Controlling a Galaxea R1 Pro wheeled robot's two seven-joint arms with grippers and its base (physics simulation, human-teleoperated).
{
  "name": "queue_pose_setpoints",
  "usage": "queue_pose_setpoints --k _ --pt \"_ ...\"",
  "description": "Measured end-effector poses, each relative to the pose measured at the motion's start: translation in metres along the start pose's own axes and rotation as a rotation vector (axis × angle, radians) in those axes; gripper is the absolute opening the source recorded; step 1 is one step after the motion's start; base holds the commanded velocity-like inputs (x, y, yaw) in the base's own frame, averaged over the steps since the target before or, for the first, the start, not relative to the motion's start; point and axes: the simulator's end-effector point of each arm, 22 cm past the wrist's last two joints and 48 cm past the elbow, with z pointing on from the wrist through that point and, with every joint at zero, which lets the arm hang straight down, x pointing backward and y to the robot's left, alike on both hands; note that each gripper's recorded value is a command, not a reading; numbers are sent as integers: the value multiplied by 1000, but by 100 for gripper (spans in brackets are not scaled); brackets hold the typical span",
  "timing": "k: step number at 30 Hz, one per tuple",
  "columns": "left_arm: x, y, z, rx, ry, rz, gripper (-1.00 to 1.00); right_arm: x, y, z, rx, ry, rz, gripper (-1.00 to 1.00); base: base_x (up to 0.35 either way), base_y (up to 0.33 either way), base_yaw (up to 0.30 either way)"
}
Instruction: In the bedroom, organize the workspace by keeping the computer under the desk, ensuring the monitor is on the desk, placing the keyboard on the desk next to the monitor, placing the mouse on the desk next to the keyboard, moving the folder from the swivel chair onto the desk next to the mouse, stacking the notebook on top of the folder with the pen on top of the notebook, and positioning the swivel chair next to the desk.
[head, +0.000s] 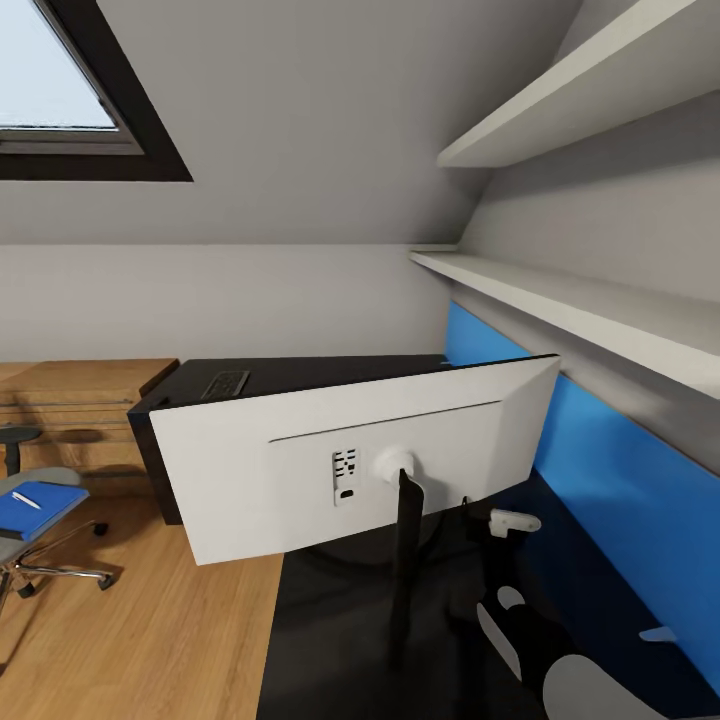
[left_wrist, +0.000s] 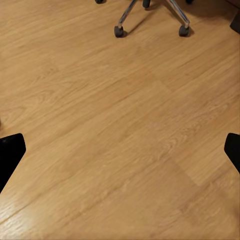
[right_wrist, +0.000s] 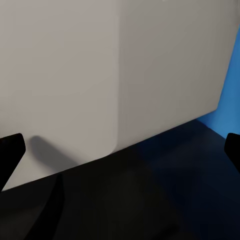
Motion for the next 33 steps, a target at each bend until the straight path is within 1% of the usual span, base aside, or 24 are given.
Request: queue_pose_setpoints --k 3,6,10,22,33 --pt "0 0 0 0 0 0 100 -1 0 0 1 -2 1 100 0 0 0" --pt "0 1 0 -2 1 -1 100 -5 -1 0 3 -20 9 100 0 0 0" --pt "1 1 0 -3 1 -1 100 -6 -2 0 8 -29 16 100 0 -3 72" --pt "1 2 0 -4 2 -1 100 -7 -1 0 5 -32 13 100 -104 -97 235" --pt "1 2 0 -5 2 -2 100 -6 -3 0 8 -31 14 100 -8 -7 24"
